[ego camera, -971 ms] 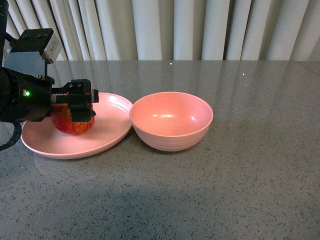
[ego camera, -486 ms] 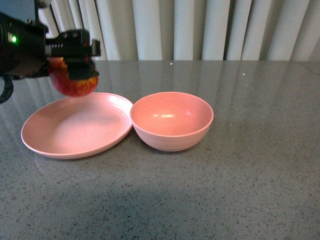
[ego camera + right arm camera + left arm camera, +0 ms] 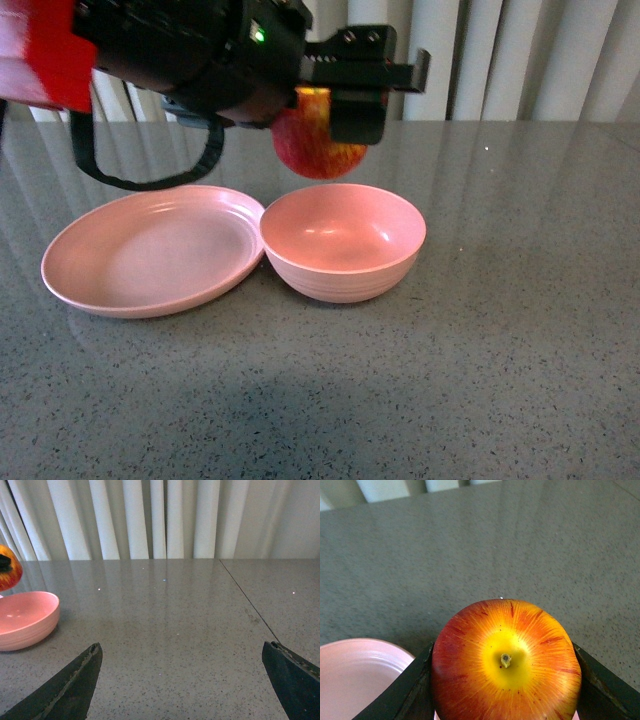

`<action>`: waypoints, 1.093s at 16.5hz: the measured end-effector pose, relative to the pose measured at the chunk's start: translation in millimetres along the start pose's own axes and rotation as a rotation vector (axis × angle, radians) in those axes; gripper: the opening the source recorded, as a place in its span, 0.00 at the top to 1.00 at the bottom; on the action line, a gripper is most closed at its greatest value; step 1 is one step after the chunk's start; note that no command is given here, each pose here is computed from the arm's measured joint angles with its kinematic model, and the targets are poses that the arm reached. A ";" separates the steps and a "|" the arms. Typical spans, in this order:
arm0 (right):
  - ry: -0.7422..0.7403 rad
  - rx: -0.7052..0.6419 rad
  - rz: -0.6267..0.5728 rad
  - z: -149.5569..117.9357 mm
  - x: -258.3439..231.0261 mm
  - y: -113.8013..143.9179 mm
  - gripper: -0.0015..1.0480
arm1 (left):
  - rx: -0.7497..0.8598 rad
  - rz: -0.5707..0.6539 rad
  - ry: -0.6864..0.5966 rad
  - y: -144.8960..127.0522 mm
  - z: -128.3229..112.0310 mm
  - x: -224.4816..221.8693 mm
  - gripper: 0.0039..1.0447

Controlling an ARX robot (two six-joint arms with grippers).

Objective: Move apple from plate to bowl

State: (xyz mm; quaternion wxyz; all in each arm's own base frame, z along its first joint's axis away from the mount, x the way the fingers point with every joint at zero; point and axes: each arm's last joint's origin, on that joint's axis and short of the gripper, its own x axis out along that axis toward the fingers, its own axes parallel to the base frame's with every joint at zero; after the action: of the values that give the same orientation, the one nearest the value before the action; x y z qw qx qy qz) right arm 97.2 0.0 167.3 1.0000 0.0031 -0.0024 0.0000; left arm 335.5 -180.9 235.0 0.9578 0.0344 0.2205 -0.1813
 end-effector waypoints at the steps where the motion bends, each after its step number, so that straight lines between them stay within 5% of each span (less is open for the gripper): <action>1: 0.000 0.000 0.000 0.0 0.0 0.0 0.06 | 0.007 -0.008 0.015 -5.4 -4.2 5.0 0.36; 18: 0.000 0.000 0.000 0.0 0.0 0.0 0.06 | -0.017 0.002 0.109 -12.4 -33.5 43.8 0.36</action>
State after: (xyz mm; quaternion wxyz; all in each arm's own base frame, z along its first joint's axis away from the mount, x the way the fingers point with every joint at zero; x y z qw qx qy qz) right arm 97.2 0.0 167.3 1.0000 0.0030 -0.0024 0.0000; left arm 354.0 -202.1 185.9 0.9449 0.0361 0.2737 -0.1761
